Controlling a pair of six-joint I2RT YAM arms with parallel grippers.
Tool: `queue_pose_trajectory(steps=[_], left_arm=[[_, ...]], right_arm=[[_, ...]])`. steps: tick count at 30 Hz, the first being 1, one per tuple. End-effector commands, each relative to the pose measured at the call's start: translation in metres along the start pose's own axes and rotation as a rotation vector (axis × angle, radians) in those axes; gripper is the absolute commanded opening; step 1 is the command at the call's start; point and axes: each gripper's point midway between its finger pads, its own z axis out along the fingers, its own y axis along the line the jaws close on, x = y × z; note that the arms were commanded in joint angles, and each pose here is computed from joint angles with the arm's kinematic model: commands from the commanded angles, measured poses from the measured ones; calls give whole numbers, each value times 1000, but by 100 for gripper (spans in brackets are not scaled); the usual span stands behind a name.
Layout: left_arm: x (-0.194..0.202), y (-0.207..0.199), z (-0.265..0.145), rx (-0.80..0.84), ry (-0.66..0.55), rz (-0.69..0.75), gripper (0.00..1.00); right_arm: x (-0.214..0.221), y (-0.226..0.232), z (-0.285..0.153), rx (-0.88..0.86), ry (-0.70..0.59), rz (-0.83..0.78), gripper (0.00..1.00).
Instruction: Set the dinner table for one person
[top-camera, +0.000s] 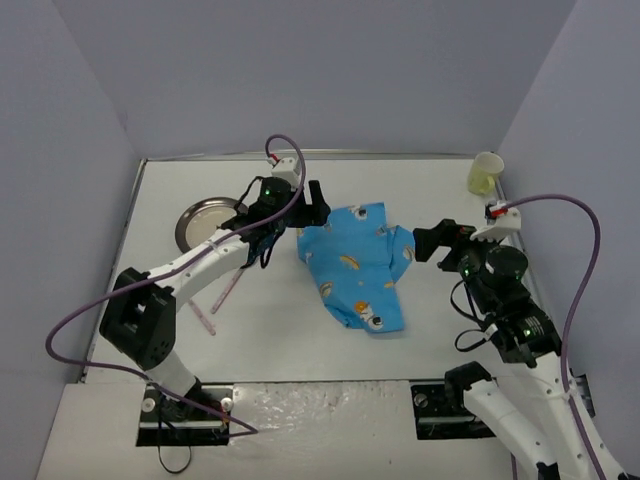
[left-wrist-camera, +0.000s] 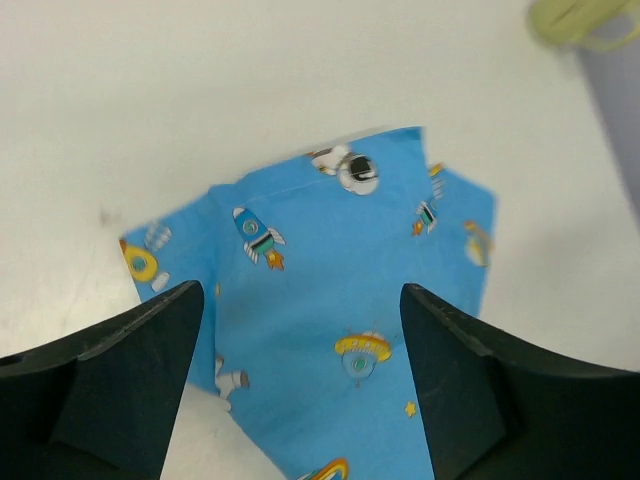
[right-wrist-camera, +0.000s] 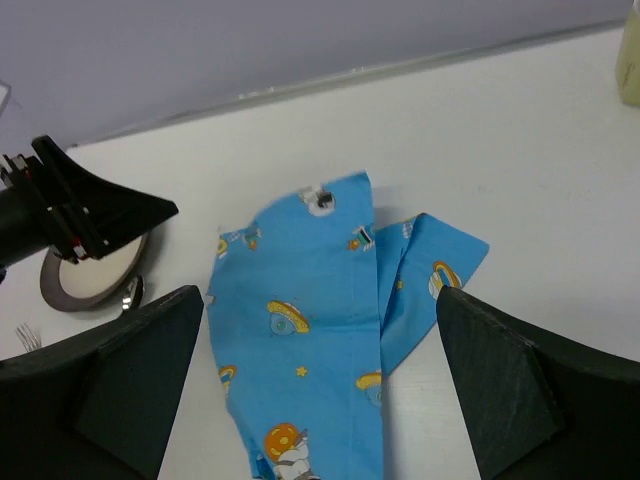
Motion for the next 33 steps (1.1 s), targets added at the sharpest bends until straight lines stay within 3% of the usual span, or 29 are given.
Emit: queue_pose_trajectory(steps=[1,7,15,24,33], left_arm=[[13,6,-19,-23,6,-39,77],[21,17,-62,-127,51,-19,78],[62,-27,-88,-32,120,13,78],[88,4,-120,-105,131,9,78],[86,20,-139,-151,107,32,78]], right_arm=[[28,6,27,8,149,26,100],[84,-13,60,129,318,89,98],[158,-32,79,210,536,111,74],[241,-44,55,239,735,182,70],[285,-35,42,266,822,83,69]])
